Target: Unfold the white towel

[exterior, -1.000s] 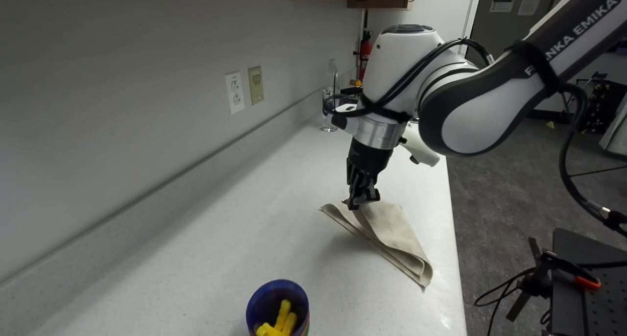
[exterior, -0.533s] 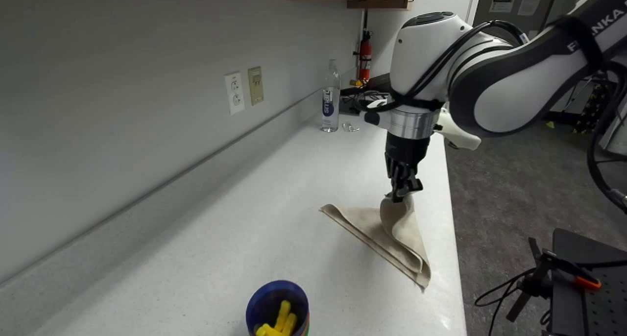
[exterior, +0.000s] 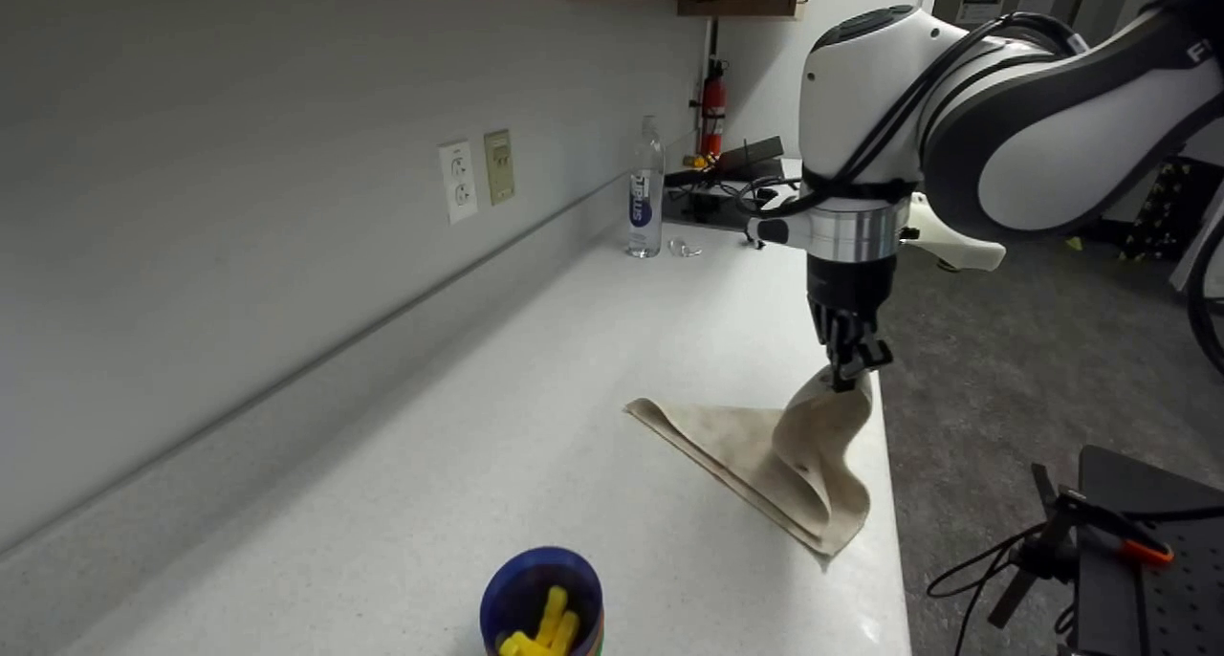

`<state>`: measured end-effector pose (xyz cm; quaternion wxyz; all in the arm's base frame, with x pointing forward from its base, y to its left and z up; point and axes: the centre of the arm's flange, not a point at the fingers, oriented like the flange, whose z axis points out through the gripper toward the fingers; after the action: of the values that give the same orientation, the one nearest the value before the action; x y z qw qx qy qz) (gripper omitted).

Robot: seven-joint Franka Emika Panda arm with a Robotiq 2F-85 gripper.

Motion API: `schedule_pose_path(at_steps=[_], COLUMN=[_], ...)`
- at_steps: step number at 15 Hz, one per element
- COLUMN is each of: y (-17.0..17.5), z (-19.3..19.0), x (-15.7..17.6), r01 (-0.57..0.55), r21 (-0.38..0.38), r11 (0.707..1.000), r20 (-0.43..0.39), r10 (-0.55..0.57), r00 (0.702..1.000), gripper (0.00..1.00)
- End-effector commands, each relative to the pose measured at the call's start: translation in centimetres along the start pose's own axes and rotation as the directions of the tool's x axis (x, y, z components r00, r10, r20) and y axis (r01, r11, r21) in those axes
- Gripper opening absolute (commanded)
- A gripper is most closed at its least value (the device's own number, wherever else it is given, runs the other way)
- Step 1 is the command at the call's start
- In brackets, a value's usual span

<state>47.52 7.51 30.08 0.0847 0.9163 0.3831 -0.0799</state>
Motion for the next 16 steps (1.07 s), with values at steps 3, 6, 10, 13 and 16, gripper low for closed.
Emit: schedule_pose_path(at_steps=[3, 6, 10, 13, 16], y=[-0.8, -0.8, -0.8, -0.6, -0.6], z=[-1.0, -0.7, 0.1, 0.8, 1.6], x=[-2.4, -2.8, -3.3, -3.9, -4.9], r01=[-0.007, -0.017, 0.007, 0.015, 0.019], r21=[0.014, 0.019, 0.021, 0.024, 0.005], r11=[1.0, 1.0, 1.0, 1.0, 1.0], r20=[0.06, 0.082, 0.08, 0.054, 0.01], r10=[0.006, 0.015, -0.009, -0.016, -0.019], r00=[0.998, 0.997, 0.997, 0.998, 1.0], gripper=[0.01, 0.01, 0.01, 0.01, 0.01])
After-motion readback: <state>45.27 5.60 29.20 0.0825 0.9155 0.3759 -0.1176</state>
